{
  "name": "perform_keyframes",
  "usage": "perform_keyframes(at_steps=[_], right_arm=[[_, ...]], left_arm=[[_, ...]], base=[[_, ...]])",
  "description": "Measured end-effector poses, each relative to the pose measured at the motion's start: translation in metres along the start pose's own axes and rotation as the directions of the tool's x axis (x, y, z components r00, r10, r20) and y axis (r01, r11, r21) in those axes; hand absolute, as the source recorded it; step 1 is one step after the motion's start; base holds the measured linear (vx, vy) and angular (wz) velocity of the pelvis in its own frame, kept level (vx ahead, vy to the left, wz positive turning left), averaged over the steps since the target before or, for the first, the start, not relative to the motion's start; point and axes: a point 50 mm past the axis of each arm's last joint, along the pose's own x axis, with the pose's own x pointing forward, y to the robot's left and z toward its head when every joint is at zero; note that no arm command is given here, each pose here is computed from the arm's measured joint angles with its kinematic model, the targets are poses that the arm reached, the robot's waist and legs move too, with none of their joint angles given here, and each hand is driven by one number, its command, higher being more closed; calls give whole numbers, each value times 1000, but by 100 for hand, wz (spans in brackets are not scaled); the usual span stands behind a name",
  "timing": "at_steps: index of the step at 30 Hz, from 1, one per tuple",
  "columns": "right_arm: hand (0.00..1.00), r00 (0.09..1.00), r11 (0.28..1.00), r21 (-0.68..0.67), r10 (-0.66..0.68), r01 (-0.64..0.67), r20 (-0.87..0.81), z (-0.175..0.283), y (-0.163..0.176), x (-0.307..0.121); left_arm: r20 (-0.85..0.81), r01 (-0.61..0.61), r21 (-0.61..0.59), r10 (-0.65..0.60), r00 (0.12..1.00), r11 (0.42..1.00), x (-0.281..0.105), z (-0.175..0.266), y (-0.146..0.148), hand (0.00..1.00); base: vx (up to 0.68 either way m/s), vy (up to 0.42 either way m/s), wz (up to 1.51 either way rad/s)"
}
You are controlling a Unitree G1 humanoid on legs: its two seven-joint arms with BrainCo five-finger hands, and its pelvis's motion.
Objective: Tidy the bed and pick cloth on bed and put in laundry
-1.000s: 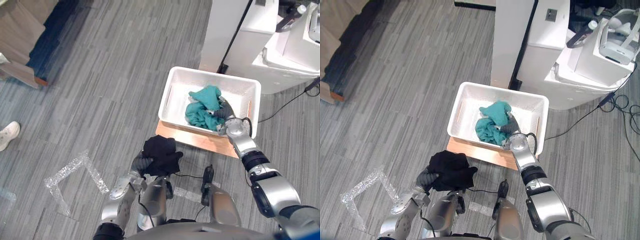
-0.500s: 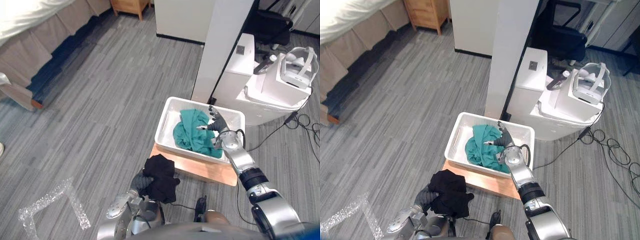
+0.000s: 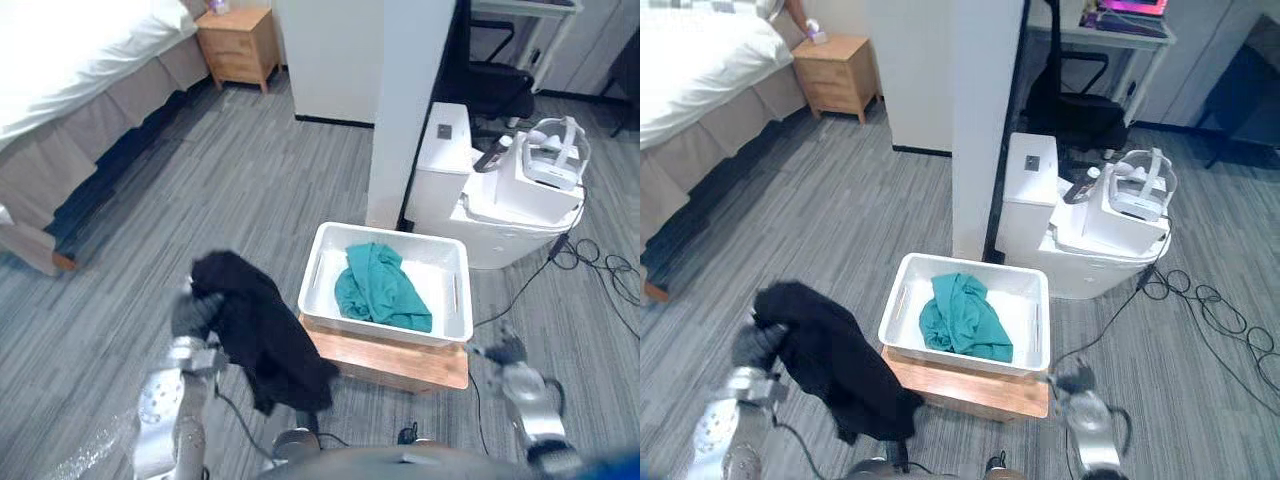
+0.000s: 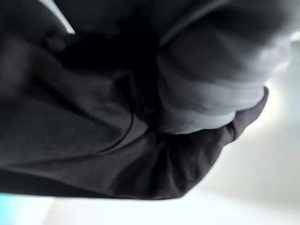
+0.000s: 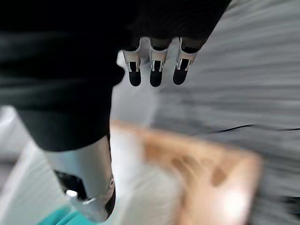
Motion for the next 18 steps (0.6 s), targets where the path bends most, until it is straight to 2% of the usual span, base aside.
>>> perform_keyframes(at_steps=[4,9,12,18], right_arm=[[0,986,999,37,7,0,-168,-60,0,-19],[0,973,996,90,38,-18,-228,-84,11,-33],[0,966,992,119,71,-42,-249,-95,16,-37],[0,946,983,157,134,-90,-294,-116,30,-53]], left_arm=[[204,156,110,-176,963,982,25,47,-18,100],[332,290,177,-334,882,941,44,68,-49,100],[410,295,240,-372,833,925,48,76,-61,100],[478,246,288,-361,800,926,48,81,-58,100]], base=[[-52,-4,-14],[-99,8,-17],[-5,77,-25],[38,42,-14]])
